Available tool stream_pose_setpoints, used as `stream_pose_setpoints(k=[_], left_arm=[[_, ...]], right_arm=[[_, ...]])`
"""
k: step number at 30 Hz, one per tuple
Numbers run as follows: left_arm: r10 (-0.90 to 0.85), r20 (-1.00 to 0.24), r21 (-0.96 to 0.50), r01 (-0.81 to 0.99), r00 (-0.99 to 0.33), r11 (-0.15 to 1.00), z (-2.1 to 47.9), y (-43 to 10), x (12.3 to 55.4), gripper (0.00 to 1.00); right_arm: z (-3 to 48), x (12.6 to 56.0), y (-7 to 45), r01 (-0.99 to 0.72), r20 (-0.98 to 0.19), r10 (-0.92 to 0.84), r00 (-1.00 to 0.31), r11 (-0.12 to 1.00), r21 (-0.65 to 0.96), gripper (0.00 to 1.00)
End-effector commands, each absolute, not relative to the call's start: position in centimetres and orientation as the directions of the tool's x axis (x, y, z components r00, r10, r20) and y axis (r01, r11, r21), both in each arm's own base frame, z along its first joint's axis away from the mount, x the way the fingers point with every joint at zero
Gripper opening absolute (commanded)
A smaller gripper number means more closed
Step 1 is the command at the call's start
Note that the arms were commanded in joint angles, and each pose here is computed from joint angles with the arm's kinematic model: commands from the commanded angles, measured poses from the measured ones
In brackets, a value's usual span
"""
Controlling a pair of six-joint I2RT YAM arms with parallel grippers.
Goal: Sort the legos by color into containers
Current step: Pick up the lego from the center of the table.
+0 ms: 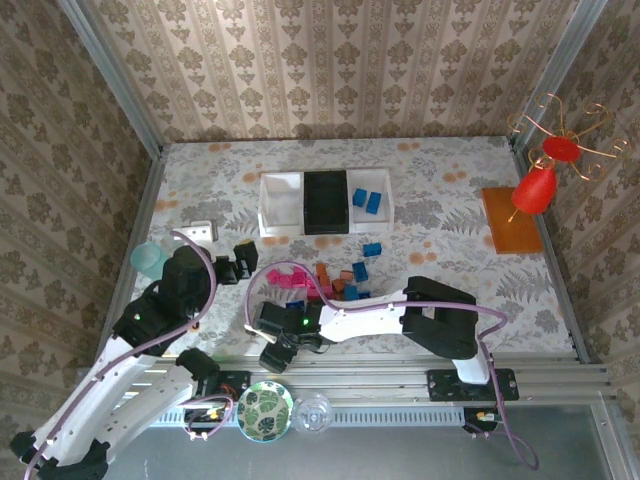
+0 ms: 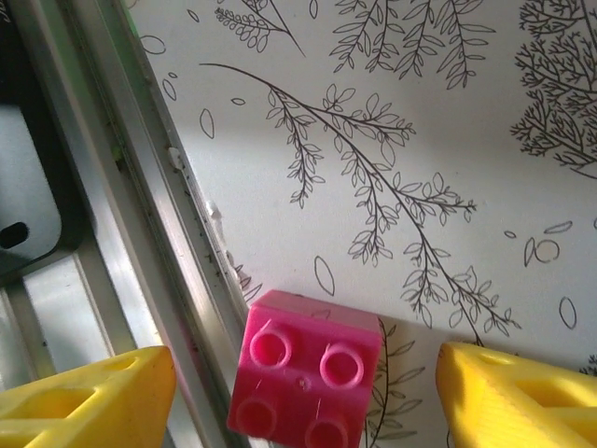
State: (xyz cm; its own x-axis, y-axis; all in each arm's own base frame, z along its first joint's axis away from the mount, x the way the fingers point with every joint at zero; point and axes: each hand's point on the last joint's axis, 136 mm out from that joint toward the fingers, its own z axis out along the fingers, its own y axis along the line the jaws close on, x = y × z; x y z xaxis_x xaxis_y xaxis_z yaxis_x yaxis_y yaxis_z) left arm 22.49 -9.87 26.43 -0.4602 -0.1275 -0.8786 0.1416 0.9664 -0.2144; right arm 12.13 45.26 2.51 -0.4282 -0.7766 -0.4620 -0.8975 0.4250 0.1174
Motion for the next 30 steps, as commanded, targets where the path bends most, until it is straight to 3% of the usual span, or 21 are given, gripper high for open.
stream_pose_setpoints(k=[1,6,14,21,24,30], left_arm=[[-0.124,-0.884,-0.210,0.147,-0.451,0.967,27.4,-9.6,22.4,1.00],[-0.126,-0.879,-0.216,0.149,-0.459,0.965,27.1,-9.8,22.5,1.00],[-0.125,-0.872,-0.217,0.145,-0.473,0.965,26.4,-9.9,22.7,1.00],[-0.124,-0.874,-0.222,0.158,-0.470,0.962,26.0,-10.3,23.0,1.00],[-0.125,-0.872,-0.222,0.154,-0.473,0.963,25.6,-10.3,23.1,1.00],[-0.123,-0.865,-0.223,0.153,-0.487,0.963,24.6,-10.5,23.3,1.00]], right_arm=[[1.1,12.4,44.7,-0.901,-0.422,-0.806,-0.415,0.430,0.065,0.71],[0.4,12.7,44.4,-0.900,-0.418,-0.809,-0.414,0.433,0.052,0.61],[2.1,14.1,43.7,-0.878,-0.492,-0.745,-0.449,0.470,0.089,0.37],[7.9,17.0,42.4,-0.834,-0.640,-0.591,-0.491,0.530,0.151,0.32],[10.8,20.4,40.5,-0.783,-0.692,-0.486,-0.534,0.594,0.187,0.31],[14.7,31.3,34.8,-0.574,-0.735,-0.247,-0.631,0.786,0.228,0.30]])
